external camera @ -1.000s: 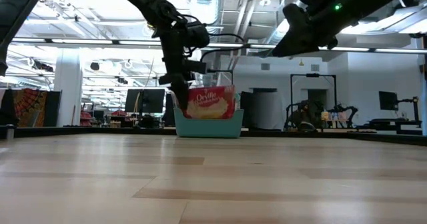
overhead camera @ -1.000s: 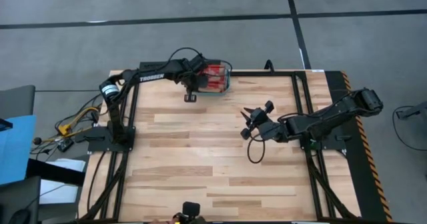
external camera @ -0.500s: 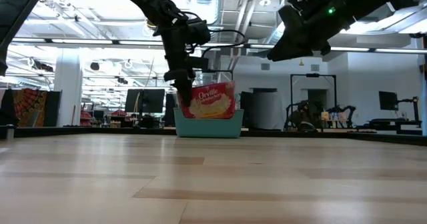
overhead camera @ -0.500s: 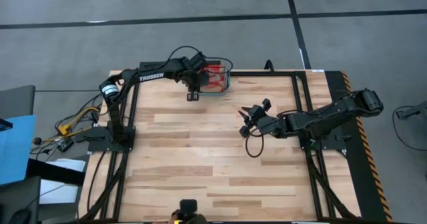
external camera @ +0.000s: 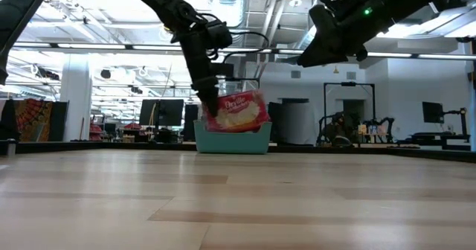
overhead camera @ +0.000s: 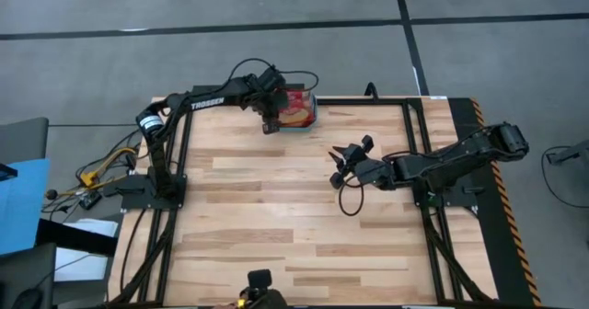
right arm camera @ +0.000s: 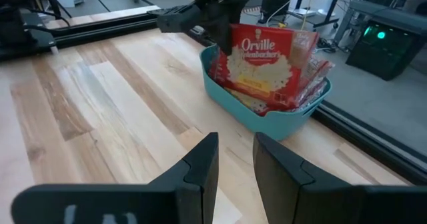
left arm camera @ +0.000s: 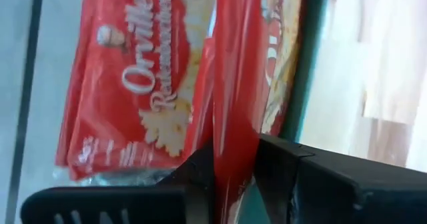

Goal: Sort popcorn bags into baskets
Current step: Put the red popcorn bag into the green basket

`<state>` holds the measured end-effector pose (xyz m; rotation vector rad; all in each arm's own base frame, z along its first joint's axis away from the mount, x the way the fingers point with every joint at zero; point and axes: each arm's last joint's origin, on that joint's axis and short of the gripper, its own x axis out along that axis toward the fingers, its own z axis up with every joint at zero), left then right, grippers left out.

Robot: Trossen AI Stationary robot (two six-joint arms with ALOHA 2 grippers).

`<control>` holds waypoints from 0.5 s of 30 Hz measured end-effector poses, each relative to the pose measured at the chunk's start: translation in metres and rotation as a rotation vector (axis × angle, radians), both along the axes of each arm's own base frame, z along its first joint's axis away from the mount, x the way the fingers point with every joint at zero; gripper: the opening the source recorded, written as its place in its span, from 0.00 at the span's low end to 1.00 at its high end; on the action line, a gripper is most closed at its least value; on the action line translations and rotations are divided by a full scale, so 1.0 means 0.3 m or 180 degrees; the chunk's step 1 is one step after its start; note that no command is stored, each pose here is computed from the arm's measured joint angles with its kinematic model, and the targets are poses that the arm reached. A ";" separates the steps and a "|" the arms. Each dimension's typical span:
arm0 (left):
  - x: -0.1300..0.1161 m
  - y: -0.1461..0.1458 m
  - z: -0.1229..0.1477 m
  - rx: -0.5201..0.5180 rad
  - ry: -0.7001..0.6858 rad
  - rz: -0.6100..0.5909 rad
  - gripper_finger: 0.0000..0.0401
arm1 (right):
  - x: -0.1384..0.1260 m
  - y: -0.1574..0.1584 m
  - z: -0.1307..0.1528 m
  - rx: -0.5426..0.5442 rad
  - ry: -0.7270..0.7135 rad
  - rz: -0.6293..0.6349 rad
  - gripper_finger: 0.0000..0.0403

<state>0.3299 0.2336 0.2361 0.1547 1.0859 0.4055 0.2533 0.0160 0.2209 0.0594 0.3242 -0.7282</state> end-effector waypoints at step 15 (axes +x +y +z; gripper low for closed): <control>-0.020 -0.019 -0.018 -0.0022 0.0424 -0.0349 0.16 | 0.001 0.001 0.002 0.0013 -0.0029 0.0003 0.30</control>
